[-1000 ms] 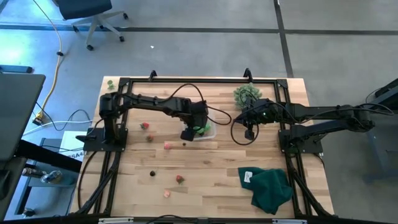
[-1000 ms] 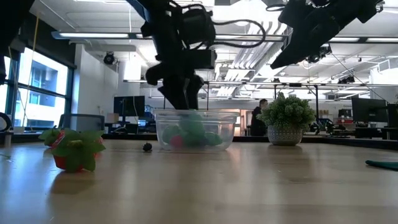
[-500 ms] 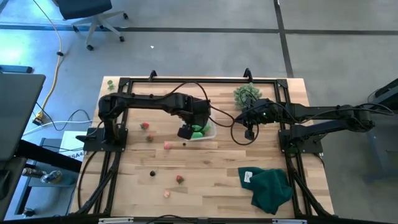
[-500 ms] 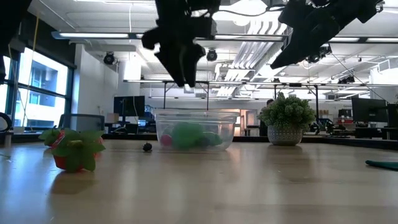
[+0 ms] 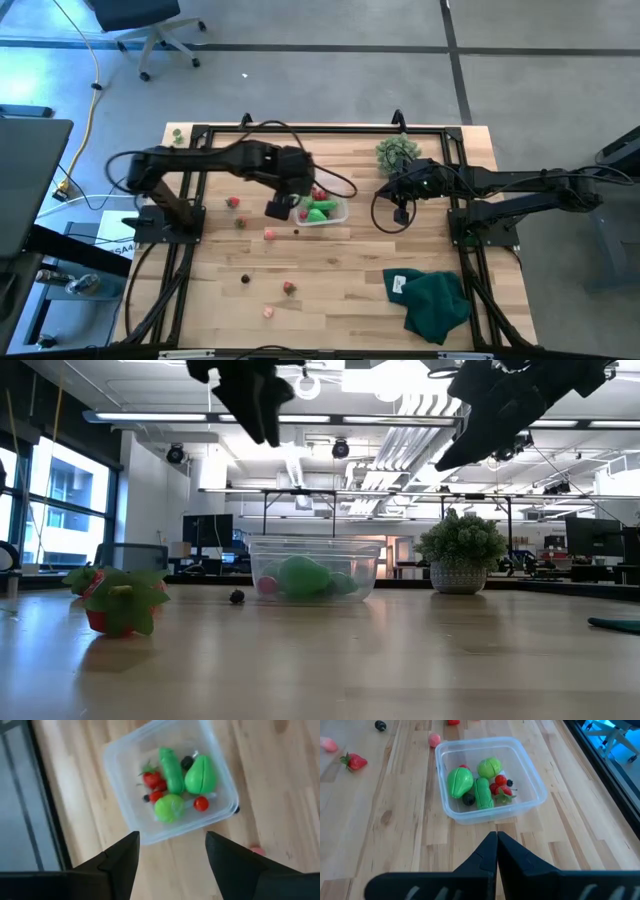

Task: Pick and placing Produce into tupperware
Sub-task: Put the red cherry into the transparent bin

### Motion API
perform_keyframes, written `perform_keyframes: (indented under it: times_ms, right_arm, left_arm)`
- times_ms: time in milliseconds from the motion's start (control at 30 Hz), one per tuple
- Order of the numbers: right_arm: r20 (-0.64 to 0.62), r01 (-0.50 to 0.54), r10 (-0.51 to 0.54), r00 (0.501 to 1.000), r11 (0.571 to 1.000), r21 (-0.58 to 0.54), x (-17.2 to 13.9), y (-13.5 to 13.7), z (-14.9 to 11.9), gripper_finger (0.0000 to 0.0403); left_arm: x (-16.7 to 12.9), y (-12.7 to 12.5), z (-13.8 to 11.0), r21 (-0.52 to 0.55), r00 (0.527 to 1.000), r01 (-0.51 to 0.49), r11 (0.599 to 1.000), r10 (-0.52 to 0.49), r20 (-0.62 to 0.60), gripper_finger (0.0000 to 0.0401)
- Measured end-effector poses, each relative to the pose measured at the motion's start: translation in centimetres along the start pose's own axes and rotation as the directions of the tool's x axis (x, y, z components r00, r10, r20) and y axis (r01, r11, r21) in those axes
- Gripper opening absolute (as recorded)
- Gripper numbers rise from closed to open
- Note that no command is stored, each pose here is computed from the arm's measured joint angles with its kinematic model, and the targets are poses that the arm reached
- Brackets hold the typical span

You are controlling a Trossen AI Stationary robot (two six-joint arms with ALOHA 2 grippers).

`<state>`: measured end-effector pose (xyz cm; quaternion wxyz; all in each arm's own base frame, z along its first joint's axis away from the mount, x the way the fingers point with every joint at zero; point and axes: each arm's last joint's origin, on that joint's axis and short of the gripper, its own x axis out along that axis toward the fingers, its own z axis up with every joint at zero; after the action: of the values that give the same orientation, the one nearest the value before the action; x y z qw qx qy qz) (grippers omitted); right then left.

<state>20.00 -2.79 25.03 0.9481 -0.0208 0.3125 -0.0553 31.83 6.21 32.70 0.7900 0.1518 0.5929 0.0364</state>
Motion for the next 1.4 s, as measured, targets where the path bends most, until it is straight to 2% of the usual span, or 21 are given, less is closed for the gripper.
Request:
perform_keyframes:
  times_ms: [167, 300, 400, 533, 667, 733, 833, 967, 1133, 1267, 1400]
  right_arm:
    - [0.001, 0.000, 0.000, 1.000, 1.000, 0.000, 0.0, 0.0, 0.0, 0.0002]
    - [0.000, 0.000, 0.000, 1.000, 1.000, 0.000, 0.0, 0.0, 0.0, 0.0002]
    - [0.000, 0.000, 0.000, 1.000, 1.000, 0.000, 0.0, 0.0, 0.0, 0.0002]
    - [0.000, 0.000, 0.000, 1.000, 1.000, 0.000, 0.0, 0.0, 0.0, 0.0002]
    - [0.000, 0.000, 0.000, 1.000, 1.000, 0.000, 0.0, 0.0, 0.0, 0.0002]
    - [0.000, 0.000, 0.000, 1.000, 1.000, 0.000, 0.0, 0.0, 0.0, 0.0002]
    - [0.000, 0.001, -0.001, 1.000, 1.000, 0.000, 0.0, 0.0, 0.0, 0.0002]
    - [0.000, 0.001, -0.001, 1.000, 1.000, 0.000, 0.0, 0.0, 0.0, 0.0002]
    - [0.001, 0.000, 0.000, 1.000, 1.000, 0.000, 0.0, 0.0, 0.0, 0.0002]
    - [0.000, 0.001, -0.001, 1.000, 1.000, 0.000, 0.0, 0.0, 0.0, 0.0002]
    - [0.000, 0.000, 0.000, 1.000, 1.000, 0.000, 0.0, 0.0, 0.0, 0.0002]
  left_arm:
    - [-0.6, 0.5, -3.4, -0.105, 0.997, -0.073, 0.992, 0.074, -0.001, 0.0203]
    - [0.5, 2.2, -7.2, -0.243, 0.993, -0.121, 0.962, 0.120, -0.021, 0.0198]
    - [1.7, 4.2, -10.5, -0.374, 0.990, -0.143, 0.916, 0.129, -0.063, 0.0199]
    - [2.7, 7.3, -14.9, -0.538, 0.993, -0.110, 0.836, 0.071, -0.091, 0.0202]
    - [3.1, 9.7, -19.1, -0.654, 0.988, -0.137, 0.744, 0.053, -0.147, 0.0198]
    - [3.2, 10.2, -21.1, -0.699, 0.985, -0.132, 0.702, 0.012, -0.174, 0.0194]
    - [3.4, 10.6, -23.4, -0.725, 0.983, -0.122, 0.678, -0.019, -0.183, 0.0188]
    - [4.0, 11.2, -24.0, -0.733, 0.995, -0.062, 0.677, -0.014, -0.098, 0.0178]
    - [6.2, 11.3, -24.0, -0.755, 0.986, -0.021, 0.656, -0.111, -0.124, 0.0167]
    - [9.2, 11.1, -24.2, -0.778, 0.956, -0.023, 0.627, -0.213, -0.200, 0.0161]
    - [11.3, 11.0, -24.4, -0.781, 0.924, -0.059, 0.622, -0.261, -0.278, 0.0159]
